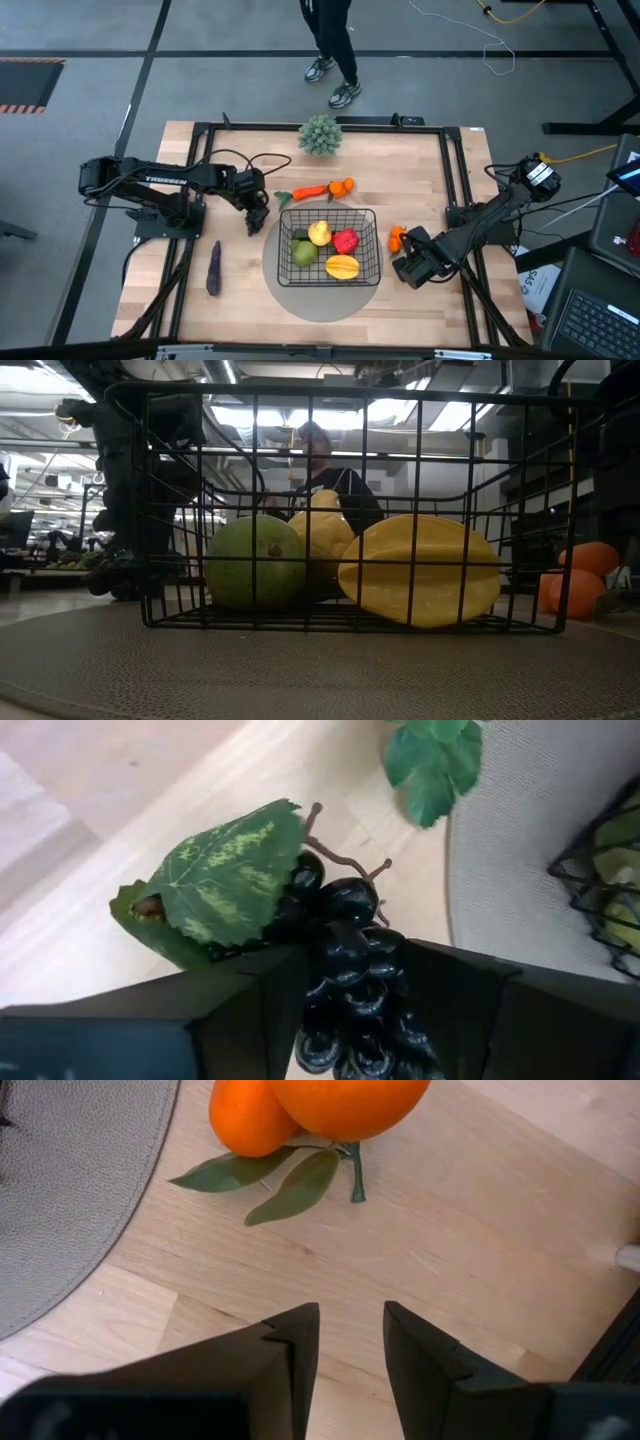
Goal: Build produce basket
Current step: Put the grapes into the black wire basket
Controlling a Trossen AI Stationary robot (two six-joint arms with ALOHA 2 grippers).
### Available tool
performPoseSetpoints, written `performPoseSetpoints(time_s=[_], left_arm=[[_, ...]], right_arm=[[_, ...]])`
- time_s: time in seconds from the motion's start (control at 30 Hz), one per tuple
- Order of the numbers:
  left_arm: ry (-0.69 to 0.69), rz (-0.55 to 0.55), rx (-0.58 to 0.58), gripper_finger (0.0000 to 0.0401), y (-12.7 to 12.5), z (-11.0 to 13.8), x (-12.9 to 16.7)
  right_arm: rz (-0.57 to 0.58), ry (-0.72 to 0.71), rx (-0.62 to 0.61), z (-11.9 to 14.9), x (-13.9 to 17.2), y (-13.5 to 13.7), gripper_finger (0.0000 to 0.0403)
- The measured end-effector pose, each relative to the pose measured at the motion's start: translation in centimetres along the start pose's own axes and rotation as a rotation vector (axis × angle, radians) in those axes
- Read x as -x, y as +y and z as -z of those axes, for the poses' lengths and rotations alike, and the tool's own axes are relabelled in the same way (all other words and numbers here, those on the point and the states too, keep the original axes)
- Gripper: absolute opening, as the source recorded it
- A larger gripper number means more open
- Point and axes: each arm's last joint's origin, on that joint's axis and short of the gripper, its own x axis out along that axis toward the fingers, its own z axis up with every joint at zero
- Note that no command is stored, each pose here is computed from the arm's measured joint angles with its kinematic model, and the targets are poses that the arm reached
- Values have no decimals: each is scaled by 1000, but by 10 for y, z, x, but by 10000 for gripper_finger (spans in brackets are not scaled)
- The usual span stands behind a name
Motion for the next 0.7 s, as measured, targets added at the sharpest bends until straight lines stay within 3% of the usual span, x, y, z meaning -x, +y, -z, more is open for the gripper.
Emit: performPoseSetpoints(time_s=[0.3, 0.47, 0.7], left_arm=[[-36, -48, 46, 219, 1, 0, 0], [-33, -69, 156, 223, 2, 1, 0], [20, -160, 158, 228, 5, 10, -3]], right_arm=[[0, 0, 0, 0, 0, 0, 103], [0, 0, 1, 0, 0, 0, 103], [1, 0, 1, 0, 0, 0, 103]])
